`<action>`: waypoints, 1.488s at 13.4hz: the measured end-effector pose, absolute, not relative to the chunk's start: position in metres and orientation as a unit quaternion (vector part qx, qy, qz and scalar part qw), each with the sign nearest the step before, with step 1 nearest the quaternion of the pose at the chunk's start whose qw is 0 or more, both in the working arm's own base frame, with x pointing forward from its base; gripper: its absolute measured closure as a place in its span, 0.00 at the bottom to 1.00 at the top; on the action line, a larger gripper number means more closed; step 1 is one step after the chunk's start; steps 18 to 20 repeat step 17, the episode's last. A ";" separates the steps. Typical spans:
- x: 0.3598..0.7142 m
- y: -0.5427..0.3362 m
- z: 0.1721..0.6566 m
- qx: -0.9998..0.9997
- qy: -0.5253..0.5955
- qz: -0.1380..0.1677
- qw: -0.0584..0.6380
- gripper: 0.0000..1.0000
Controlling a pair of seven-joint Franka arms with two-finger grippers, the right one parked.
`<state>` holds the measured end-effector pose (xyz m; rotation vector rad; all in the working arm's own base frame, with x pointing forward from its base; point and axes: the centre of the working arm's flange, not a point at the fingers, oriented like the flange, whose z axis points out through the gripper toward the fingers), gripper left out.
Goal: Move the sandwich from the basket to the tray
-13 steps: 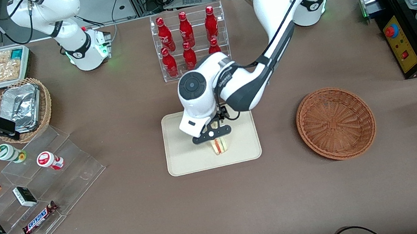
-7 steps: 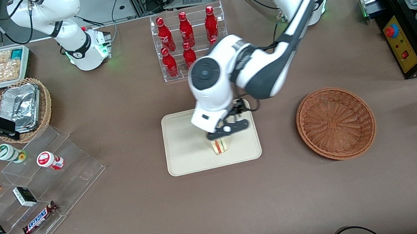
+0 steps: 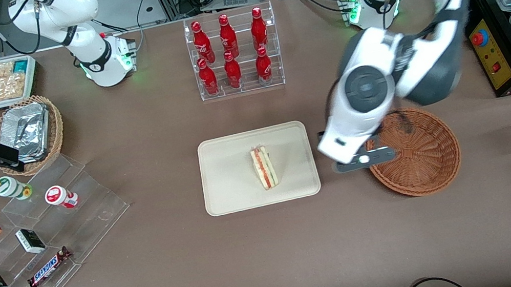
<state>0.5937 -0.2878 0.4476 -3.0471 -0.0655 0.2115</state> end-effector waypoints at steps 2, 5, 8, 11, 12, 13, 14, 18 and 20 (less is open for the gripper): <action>0.593 -0.249 0.462 -0.997 -0.010 0.072 0.034 0.00; 0.586 -0.191 0.484 -0.996 0.016 0.079 0.032 0.00; 0.565 -0.138 0.510 -0.993 0.040 0.103 0.035 0.00; 0.549 -0.085 0.543 -0.992 0.047 0.114 0.020 0.00; 0.542 -0.072 0.552 -0.991 0.050 0.120 0.018 0.00; 0.536 -0.061 0.560 -0.991 0.051 0.125 0.017 0.00; 0.532 -0.052 0.566 -0.991 0.048 0.127 0.017 0.00; 0.522 -0.031 0.581 -0.991 0.033 0.127 0.014 0.00; 0.522 -0.031 0.581 -0.991 0.033 0.127 0.014 0.00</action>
